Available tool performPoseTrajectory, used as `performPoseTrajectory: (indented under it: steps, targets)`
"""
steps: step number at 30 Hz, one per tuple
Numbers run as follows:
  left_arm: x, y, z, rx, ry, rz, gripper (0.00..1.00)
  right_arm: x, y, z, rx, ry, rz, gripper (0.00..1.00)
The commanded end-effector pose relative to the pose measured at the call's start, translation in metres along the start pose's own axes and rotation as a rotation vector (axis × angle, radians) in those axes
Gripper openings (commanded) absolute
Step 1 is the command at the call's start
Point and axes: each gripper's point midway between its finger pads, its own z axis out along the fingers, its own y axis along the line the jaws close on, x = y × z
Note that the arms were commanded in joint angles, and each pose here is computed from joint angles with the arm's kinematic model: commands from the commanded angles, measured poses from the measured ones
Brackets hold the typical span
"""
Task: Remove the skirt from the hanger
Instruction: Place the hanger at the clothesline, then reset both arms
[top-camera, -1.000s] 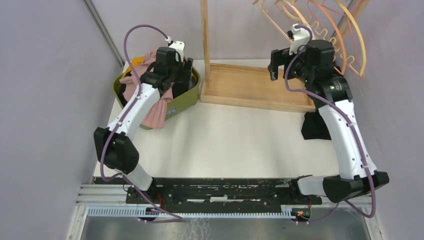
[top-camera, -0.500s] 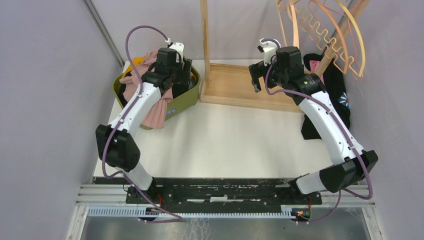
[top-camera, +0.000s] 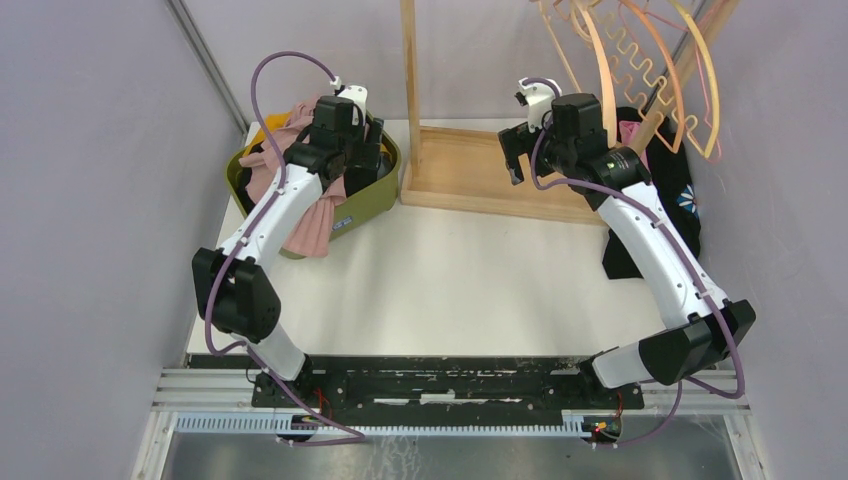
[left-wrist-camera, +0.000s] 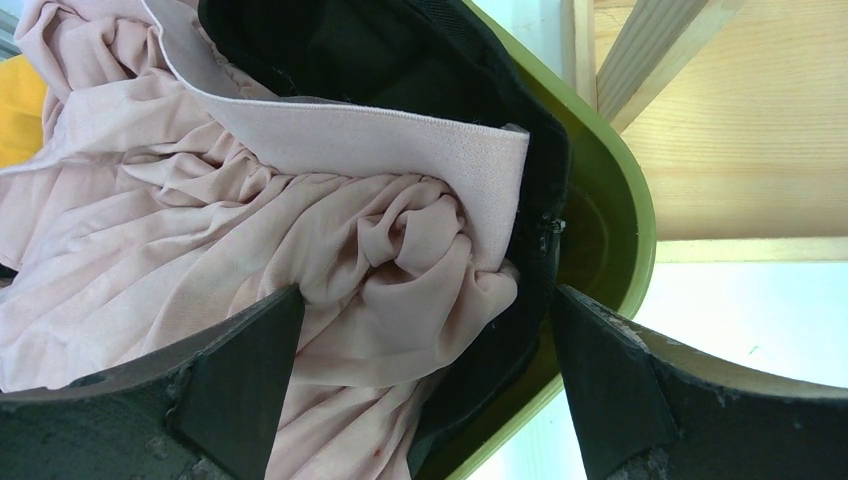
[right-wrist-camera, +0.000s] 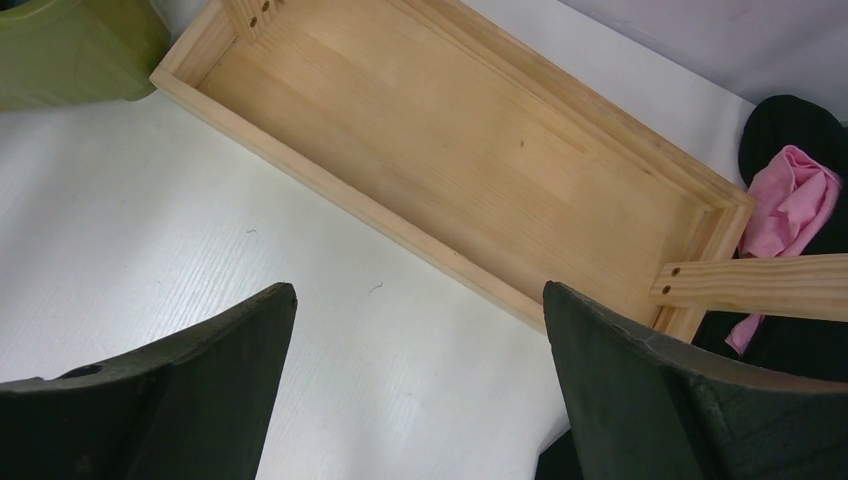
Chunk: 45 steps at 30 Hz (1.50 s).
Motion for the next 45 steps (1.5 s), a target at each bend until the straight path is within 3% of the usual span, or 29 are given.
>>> performPoseTrajectory:
  steps: [1, 16, 45]
  targets:
    - [-0.014, 0.001, -0.002, -0.022, -0.041, -0.064, 0.99, -0.01, -0.005, -0.001, 0.025, -0.035, -0.006, 0.99]
    - [-0.004, -0.018, -0.014, 0.13, 0.003, 0.039, 0.99, -0.008, -0.003, -0.001, 0.019, -0.032, -0.001, 0.99]
    - [-0.002, -0.009, -0.017, 0.085, 0.007, 0.056, 0.99, -0.003, -0.007, -0.002, 0.043, -0.015, -0.005, 1.0]
